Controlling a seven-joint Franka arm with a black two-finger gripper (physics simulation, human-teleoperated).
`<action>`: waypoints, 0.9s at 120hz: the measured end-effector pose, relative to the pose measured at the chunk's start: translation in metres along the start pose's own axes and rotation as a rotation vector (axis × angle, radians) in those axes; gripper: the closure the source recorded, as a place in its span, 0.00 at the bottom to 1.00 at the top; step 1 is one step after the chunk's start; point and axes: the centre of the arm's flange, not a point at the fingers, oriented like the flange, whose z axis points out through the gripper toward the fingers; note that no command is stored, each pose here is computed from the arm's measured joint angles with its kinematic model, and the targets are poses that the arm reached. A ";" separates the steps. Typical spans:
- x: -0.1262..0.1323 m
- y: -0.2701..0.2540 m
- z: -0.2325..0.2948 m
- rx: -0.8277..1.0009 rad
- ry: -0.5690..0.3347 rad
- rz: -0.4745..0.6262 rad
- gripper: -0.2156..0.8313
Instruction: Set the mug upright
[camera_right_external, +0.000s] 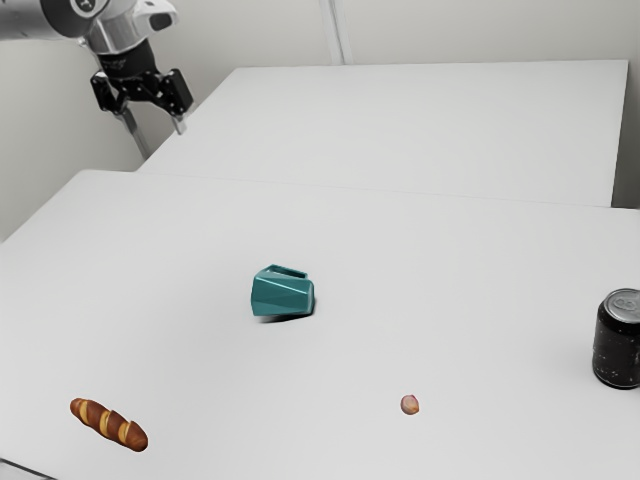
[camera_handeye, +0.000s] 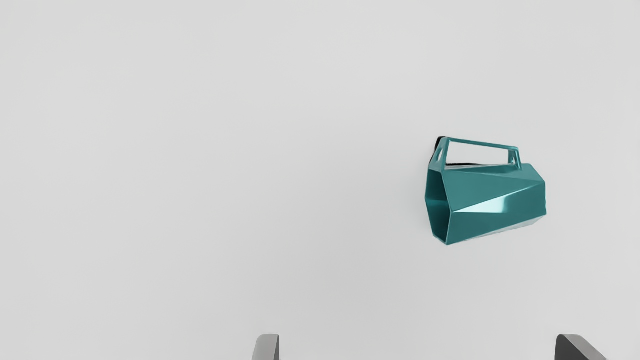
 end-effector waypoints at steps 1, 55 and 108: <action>-0.001 0.000 -0.001 -0.003 -0.002 0.000 0.21; -0.011 -0.072 0.273 -0.725 -0.239 -0.318 0.21; -0.009 -0.029 0.392 -1.081 -0.085 -0.236 0.21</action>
